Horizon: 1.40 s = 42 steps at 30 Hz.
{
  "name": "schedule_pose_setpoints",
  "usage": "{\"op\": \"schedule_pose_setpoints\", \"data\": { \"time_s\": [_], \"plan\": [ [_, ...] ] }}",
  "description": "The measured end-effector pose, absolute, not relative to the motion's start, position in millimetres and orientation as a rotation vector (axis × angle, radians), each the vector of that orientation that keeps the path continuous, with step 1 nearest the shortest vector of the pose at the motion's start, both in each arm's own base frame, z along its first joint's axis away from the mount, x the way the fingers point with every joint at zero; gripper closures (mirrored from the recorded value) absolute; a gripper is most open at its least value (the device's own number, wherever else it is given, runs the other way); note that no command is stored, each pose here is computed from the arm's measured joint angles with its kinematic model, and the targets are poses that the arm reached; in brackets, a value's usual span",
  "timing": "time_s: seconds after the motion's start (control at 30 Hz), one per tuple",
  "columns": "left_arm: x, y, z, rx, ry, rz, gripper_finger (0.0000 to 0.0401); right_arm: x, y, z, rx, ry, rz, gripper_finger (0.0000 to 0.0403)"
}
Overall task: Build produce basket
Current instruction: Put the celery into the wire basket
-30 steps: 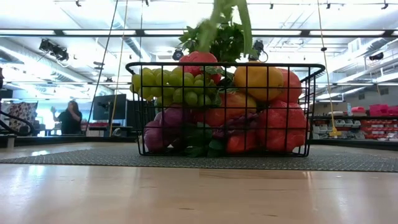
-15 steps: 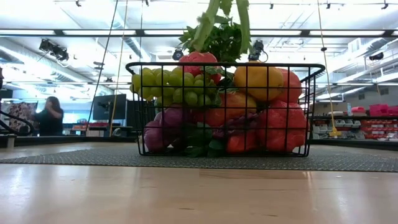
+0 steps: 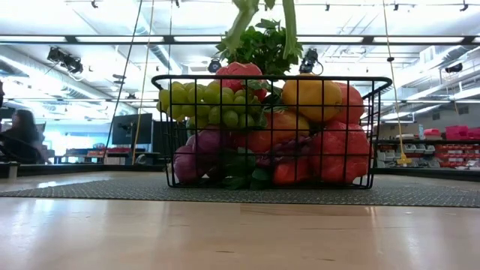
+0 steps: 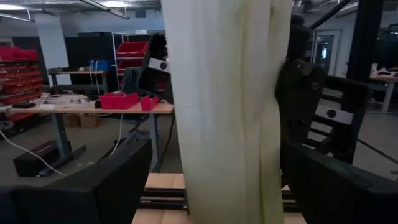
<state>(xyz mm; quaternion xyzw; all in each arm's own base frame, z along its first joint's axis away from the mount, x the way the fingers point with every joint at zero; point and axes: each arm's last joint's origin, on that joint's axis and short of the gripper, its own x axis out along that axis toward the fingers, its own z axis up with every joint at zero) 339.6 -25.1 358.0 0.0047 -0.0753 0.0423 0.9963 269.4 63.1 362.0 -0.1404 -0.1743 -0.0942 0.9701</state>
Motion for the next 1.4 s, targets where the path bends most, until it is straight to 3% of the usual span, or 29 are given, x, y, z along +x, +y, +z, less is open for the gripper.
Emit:
{"op": "schedule_pose_setpoints", "data": {
  "time_s": [0.4,0.53,0.83,0.97,1.4],
  "plan": [
    [339.6,-25.1,357.9,0.007,-0.149,0.083,0.006,269.8,60.1,364.1,-0.233,-0.39,-0.139,0.0189],
    [340.1,-25.1,354.1,-0.007,-0.111,0.081,0.0102,269.9,60.1,363.9,-0.234,-0.389,-0.139,0.0189],
    [340.7,-24.9,345.2,-0.021,-0.021,0.085,0.0246,271.0,59.5,361.0,-0.235,-0.35,-0.17,0.0188],
    [340.7,-24.6,343.5,-0.018,-0.004,0.089,0.029,271.8,58.8,358.2,-0.237,-0.315,-0.195,0.0188],
    [340.1,-24.3,332.1,0.006,0.113,0.089,0.0311,273.2,63.5,348.4,-0.263,-0.2,-0.22,0.0187]
  ]
}}
